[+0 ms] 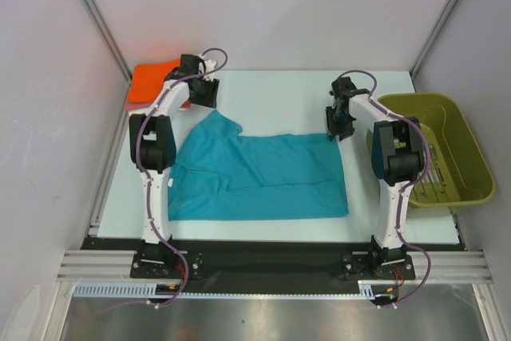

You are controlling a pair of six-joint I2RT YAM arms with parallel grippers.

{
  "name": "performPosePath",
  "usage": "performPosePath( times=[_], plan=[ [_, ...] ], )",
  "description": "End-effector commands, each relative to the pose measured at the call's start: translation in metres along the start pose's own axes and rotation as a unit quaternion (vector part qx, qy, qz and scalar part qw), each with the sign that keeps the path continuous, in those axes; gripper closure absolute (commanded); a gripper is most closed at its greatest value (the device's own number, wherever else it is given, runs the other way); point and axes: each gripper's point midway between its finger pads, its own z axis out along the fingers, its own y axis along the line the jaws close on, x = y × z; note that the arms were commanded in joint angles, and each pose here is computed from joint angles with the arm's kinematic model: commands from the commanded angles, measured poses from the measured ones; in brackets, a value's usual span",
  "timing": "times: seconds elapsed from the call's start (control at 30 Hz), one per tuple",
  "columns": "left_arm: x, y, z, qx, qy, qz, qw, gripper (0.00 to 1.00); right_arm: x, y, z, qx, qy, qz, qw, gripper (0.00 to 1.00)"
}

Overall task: Fold and stack the t-shirts
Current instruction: Fold the tshirt

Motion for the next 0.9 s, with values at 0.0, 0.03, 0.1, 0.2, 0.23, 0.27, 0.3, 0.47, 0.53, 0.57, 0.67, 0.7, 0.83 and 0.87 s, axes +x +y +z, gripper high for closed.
performPosePath(
  times=[0.0, 0.03, 0.1, 0.2, 0.23, 0.27, 0.3, 0.47, 0.53, 0.57, 0.67, 0.7, 0.83, 0.87],
  plan=[
    [0.003, -0.009, 0.009, 0.017, 0.010, -0.016, 1.000, 0.45, 0.001, -0.001, 0.002, -0.006, 0.008, 0.001, 1.000, 0.57],
    [0.008, -0.013, 0.014, 0.023, 0.018, -0.017, 0.999, 0.45, 0.001, -0.001, 0.004, -0.005, 0.009, 0.003, 1.000, 0.57],
    [0.018, -0.021, 0.018, 0.038, 0.035, -0.019, 0.998, 0.46, 0.002, -0.001, 0.005, -0.006, 0.009, 0.004, 1.000, 0.57],
    [0.029, -0.029, 0.026, 0.043, 0.051, -0.011, 0.998, 0.47, 0.005, -0.001, 0.011, -0.008, 0.012, 0.005, 1.000, 0.58],
    [0.032, -0.030, 0.029, 0.043, 0.055, -0.010, 0.997, 0.47, 0.005, -0.001, 0.012, -0.009, 0.013, 0.006, 1.000, 0.60],
    [0.034, -0.030, 0.030, 0.043, 0.058, -0.012, 0.997, 0.48, 0.007, -0.002, 0.015, -0.008, 0.017, 0.008, 1.000, 0.60],
    [0.033, -0.030, 0.030, 0.043, 0.056, -0.012, 0.997, 0.50, 0.007, -0.003, 0.015, -0.008, 0.017, 0.009, 1.000, 0.60],
    [0.018, -0.035, 0.025, 0.062, 0.028, 0.003, 0.998, 0.84, -0.007, 0.001, 0.013, -0.029, -0.009, 0.000, 1.000, 0.57],
    [0.008, -0.039, 0.014, 0.069, 0.011, 0.011, 0.998, 0.97, -0.017, 0.007, 0.009, -0.045, -0.028, -0.009, 0.999, 0.55],
    [0.001, -0.039, 0.011, 0.069, -0.002, 0.017, 0.998, 1.00, -0.021, 0.009, 0.008, -0.052, -0.036, -0.012, 0.998, 0.56],
    [-0.019, -0.041, -0.013, 0.068, -0.045, 0.043, 0.996, 1.00, -0.029, 0.019, 0.007, -0.086, -0.050, -0.023, 0.995, 0.59],
    [-0.024, -0.042, -0.020, 0.066, -0.055, 0.048, 0.995, 1.00, -0.030, 0.021, 0.008, -0.088, -0.051, -0.020, 0.995, 0.63],
    [-0.038, -0.044, -0.048, 0.063, -0.078, 0.074, 0.992, 1.00, -0.023, 0.019, 0.019, -0.085, -0.035, -0.008, 0.996, 0.90],
    [-0.039, -0.044, -0.051, 0.062, -0.078, 0.077, 0.992, 1.00, -0.023, 0.018, 0.018, -0.083, -0.035, -0.007, 0.996, 0.97]
  ],
)
